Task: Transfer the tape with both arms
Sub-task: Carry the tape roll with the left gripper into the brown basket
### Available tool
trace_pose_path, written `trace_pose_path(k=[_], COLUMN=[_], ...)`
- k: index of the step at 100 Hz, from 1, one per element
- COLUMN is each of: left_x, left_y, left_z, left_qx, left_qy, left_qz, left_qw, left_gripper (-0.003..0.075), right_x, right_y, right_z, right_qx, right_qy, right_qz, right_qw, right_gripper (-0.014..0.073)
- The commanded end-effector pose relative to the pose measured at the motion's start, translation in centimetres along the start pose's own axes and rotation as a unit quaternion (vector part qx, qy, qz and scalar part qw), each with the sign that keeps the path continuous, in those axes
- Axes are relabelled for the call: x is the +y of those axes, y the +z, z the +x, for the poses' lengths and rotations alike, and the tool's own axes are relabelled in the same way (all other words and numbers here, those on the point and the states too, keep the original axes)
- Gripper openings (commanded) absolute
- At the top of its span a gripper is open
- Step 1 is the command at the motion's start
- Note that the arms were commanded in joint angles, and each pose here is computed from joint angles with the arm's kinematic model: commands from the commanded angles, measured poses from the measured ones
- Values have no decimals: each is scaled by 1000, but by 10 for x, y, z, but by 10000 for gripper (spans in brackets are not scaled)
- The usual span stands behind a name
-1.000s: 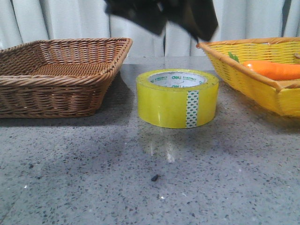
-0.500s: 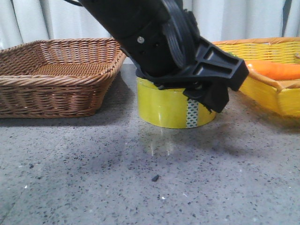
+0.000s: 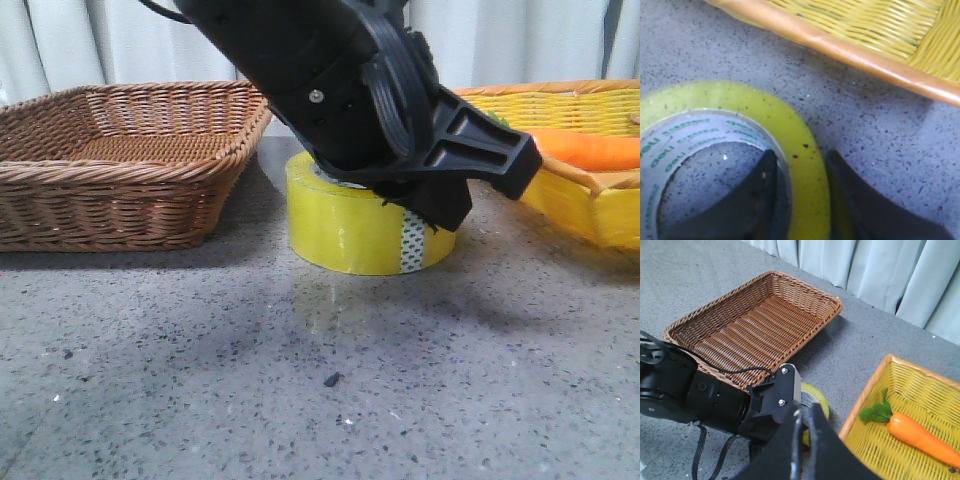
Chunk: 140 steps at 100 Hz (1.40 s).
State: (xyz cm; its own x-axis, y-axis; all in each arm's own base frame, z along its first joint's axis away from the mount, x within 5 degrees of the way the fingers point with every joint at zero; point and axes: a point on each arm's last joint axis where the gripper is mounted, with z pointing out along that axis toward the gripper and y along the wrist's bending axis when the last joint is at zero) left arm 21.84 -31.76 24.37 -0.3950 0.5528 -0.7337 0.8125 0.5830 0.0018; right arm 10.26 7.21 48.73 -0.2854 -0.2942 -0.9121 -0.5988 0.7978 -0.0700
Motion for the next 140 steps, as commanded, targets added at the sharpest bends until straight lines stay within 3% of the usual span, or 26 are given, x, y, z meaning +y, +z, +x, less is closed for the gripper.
trace_pose_path(k=[1,27,43,57,65,79,100,133,140], left_x=[-2,6,12,30,49,88,119,123,123], left_y=[-26,-62,-103,-145,-158,-155,-138,-111,-107], left_z=[-28,-57,-81,-87,-81,-62,-28,-1,1], left_qx=[-78,-129,-180,-200,-174,-109,-84,-91,-84], left_qy=[8,18,32,33,22,-24,-80,-123,-130], left_qz=[3,-13,-30,-66,-99,-147,-166,-147,-144], left_qw=[997,991,983,977,979,983,979,977,977], left_gripper=[-20,-20,-20,-20,-20,-20,-20,-17,23], right_x=[-2,-2,-2,-2,-2,-2,-2,-2,-2], right_y=[-8,-8,-8,-8,-8,-9,-9,-9,-9], right_z=[-10,-10,-10,-10,-10,-11,-11,-11,-11], right_qx=[-47,-47,-47,-47,-47,-55,-56,-57,-57], right_qy=[-4,-4,-4,-4,-4,-4,-4,-4,-4], right_qz=[10,10,10,10,10,11,11,11,11], right_qw=[999,999,999,999,999,998,998,998,998], right_gripper=[-73,-73,-73,-73,-73,-73,-73,-73,-73])
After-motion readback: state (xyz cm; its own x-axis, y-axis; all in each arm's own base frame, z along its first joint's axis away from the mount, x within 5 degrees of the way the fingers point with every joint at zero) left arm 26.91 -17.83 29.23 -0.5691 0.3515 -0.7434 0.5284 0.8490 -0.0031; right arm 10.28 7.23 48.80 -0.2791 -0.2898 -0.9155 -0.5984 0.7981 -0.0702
